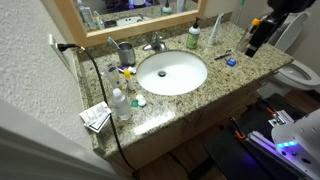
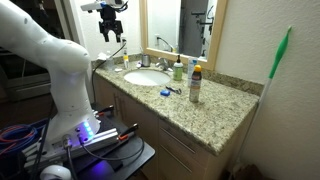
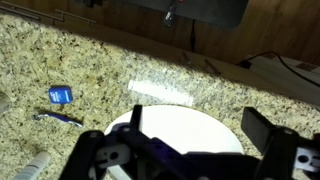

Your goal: Move the white bottle from the left of the sink to the right of the sink

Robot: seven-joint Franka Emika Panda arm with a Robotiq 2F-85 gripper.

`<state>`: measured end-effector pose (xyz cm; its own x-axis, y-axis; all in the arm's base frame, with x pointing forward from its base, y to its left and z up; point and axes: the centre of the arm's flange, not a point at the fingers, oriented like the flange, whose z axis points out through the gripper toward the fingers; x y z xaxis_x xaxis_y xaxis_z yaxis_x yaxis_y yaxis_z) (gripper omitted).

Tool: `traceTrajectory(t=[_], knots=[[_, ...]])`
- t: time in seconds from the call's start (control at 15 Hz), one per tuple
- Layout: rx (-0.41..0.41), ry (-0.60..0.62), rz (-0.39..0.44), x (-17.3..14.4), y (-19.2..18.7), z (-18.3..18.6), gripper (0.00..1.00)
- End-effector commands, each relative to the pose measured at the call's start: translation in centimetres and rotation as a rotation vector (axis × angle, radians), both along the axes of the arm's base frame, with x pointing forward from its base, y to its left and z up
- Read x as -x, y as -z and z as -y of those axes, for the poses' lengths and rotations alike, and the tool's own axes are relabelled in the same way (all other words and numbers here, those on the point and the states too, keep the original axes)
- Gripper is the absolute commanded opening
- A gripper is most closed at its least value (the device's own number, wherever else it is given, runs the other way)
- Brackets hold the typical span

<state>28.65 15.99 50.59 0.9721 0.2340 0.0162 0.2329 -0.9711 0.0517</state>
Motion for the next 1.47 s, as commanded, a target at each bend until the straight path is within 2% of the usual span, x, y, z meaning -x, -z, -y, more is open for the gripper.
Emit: traceTrajectory(t=[0.0, 0.07, 0.13, 0.2, 0.47, 0.6, 0.67, 0.73, 1.0, 1.07, 1.27, 1.4], knots=[[-0.009, 0.009, 0.0, -0.2, -0.2, 0.6, 1.0], [0.025, -0.001, -0.077, -1.2, 1.0, 0.6, 1.0], [0.037, -0.022, -0.099, -2.1, 2.3, -0.2, 1.0], [-0.015, -0.094, -0.103, -3.3, 3.5, -2.5, 1.0], [-0.092, -0.252, 0.018, -7.2, 5.9, -10.7, 1.0], [-0.113, -0.254, 0.077, -9.6, 5.8, -14.2, 1.0], [-0.098, -0.238, 0.069, -5.6, 5.9, -10.9, 1.0], [-0.107, -0.242, 0.065, -6.3, 6.2, -11.8, 1.0], [-0.107, -0.234, 0.068, -6.3, 6.0, -11.4, 1.0], [-0.095, -0.241, 0.025, -7.1, 7.3, -12.1, 1.0], [-0.231, -0.26, 0.07, -10.0, 9.9, -16.5, 1.0], [-0.289, -0.252, 0.138, -12.1, 10.8, -19.2, 1.0]])
